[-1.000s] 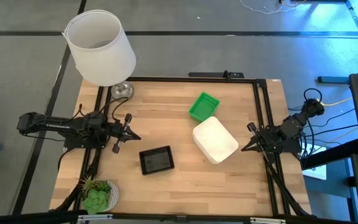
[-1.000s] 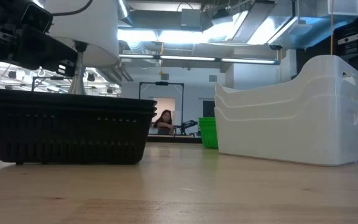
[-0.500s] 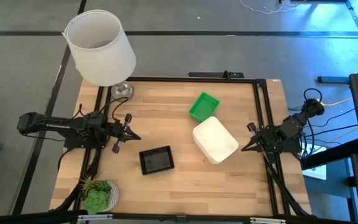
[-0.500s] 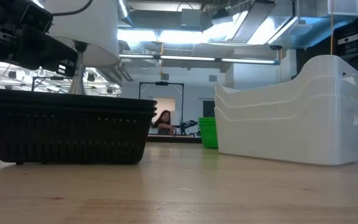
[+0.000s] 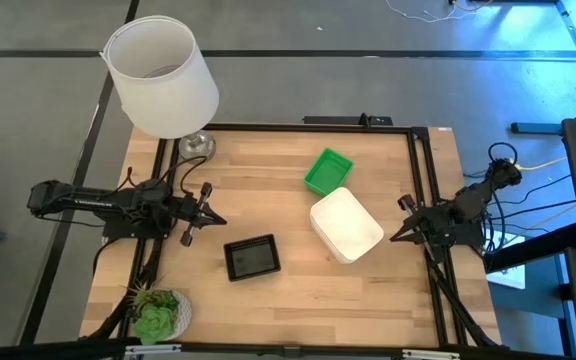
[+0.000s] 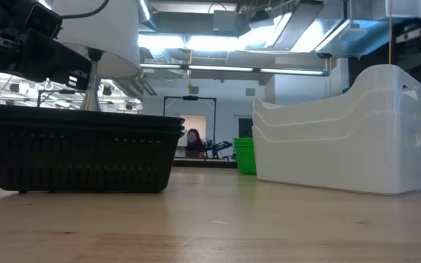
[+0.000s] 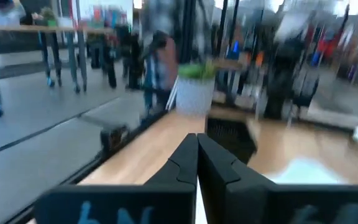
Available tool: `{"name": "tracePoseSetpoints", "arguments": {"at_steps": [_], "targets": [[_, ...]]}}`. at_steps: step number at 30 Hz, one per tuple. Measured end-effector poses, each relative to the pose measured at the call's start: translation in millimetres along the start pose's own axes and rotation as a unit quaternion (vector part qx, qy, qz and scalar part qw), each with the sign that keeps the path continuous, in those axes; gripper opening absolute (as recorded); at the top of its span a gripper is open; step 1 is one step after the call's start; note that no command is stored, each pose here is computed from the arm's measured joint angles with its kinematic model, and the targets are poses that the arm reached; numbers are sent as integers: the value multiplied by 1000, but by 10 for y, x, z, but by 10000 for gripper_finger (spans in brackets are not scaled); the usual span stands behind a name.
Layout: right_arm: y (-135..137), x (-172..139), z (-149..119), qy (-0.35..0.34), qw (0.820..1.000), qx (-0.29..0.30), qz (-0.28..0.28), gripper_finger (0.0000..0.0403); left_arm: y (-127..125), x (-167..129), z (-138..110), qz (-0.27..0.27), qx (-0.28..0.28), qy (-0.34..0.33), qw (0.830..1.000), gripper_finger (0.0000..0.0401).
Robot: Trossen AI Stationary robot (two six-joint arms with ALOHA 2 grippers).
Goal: Stack baskets by color
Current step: Return to Home Position
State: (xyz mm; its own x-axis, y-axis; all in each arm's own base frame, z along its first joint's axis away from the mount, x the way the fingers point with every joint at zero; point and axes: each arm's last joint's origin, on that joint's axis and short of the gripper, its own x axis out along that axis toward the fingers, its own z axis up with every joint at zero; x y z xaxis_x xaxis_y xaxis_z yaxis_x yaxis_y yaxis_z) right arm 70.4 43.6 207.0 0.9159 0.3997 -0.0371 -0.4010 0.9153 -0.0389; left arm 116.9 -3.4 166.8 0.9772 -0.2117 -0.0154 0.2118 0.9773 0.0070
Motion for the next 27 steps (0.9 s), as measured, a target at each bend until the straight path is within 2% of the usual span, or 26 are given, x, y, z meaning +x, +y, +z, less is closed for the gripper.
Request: {"name": "tracePoseSetpoints", "arguments": {"at_steps": [5, 8, 13, 27], "targets": [[34, 84, -98, -60, 997, -53, 16, 5, 0, 0, 0, 0, 0, 0, 1000, 0], [64, 134, -233, -79, 995, -53, 39, 5, 0, 0, 0, 0, 0, 0, 1000, 0], [85, 157, -326, -64, 994, -60, 62, 5, 0, 0, -1, 0, 0, 1, 1000, 0], [85, 159, -343, -55, 995, -58, 61, 5, 0, 0, -5, 0, 0, 2, 1000, 0]]}}
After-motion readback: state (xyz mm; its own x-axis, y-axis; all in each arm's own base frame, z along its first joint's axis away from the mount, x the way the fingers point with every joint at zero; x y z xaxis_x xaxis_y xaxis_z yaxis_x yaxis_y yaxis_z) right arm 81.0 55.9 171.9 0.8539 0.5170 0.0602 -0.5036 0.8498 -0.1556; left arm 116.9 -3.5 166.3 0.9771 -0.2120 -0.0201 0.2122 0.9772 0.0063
